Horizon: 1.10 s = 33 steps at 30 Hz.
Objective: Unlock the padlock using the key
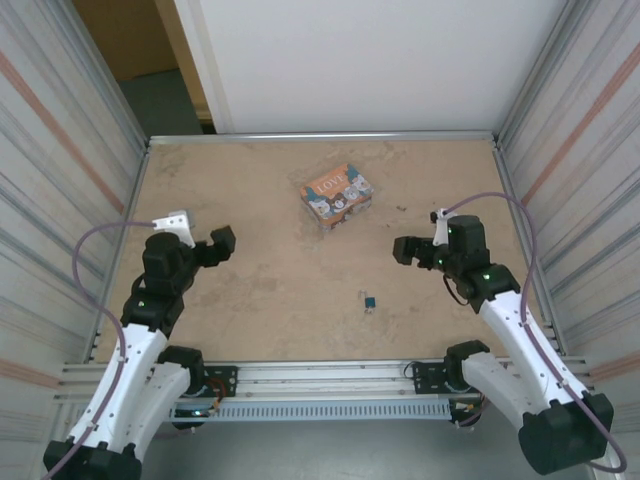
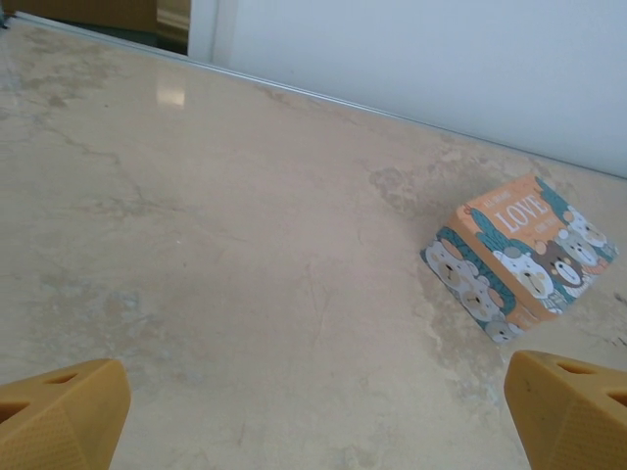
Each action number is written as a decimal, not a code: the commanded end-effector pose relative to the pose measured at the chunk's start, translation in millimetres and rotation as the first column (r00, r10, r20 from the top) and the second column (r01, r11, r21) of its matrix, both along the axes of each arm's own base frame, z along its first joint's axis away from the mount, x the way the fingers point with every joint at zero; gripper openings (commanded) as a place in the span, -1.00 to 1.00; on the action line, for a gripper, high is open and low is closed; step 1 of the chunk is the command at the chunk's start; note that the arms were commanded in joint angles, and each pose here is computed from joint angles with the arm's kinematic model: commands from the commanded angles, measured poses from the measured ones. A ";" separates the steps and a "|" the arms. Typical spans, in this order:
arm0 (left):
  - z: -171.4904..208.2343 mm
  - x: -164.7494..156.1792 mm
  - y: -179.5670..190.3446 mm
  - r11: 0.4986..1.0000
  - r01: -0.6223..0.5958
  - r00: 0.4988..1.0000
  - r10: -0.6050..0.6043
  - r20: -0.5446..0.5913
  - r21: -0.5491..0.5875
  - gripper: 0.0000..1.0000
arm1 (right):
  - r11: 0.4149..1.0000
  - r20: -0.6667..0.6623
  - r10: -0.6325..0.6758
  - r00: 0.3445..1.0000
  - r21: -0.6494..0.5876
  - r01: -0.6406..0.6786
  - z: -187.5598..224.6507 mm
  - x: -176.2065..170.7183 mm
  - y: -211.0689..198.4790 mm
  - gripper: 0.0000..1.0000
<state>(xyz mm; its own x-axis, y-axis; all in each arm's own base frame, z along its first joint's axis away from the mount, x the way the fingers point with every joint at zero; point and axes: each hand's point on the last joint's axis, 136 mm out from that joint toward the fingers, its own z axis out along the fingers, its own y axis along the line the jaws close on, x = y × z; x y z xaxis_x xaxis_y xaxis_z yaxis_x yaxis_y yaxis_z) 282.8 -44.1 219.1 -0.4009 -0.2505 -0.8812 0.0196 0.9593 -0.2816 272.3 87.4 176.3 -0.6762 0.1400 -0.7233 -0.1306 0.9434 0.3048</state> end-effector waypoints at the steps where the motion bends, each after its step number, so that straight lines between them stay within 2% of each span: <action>1: 10.7 1.1 16.6 0.996 -0.077 0.997 0.075 0.030 0.053 0.97 | 0.998 0.077 -0.052 0.996 -0.014 0.053 9.4 9.1 -14.9 0.98; 9: 4.1 7.4 29.4 0.985 -0.138 0.990 0.136 0.028 0.106 0.97 | 0.985 0.143 -0.170 0.975 0.005 0.171 12.7 27.3 -46.5 0.98; 16: -9.6 18.9 38.3 0.974 -0.173 0.985 0.173 0.009 0.148 0.97 | 0.953 0.239 -0.299 0.924 0.027 0.302 7.6 46.6 -85.4 0.98; 20: -17.1 26.5 42.5 0.971 -0.182 0.983 0.184 0.000 0.155 0.97 | 0.944 0.281 -0.315 0.906 -0.001 0.329 0.4 54.1 -99.2 0.98; 25: -20.3 32.8 49.0 0.962 -0.212 0.977 0.213 0.013 0.173 0.97 | 0.931 0.271 -0.336 0.902 -0.051 0.361 -17.7 63.1 -111.8 0.98; 33: -33.5 33.2 64.1 0.937 -0.265 0.964 0.265 0.031 0.226 0.97 | 0.931 0.270 -0.338 0.901 -0.041 0.362 -41.3 74.1 -113.6 0.98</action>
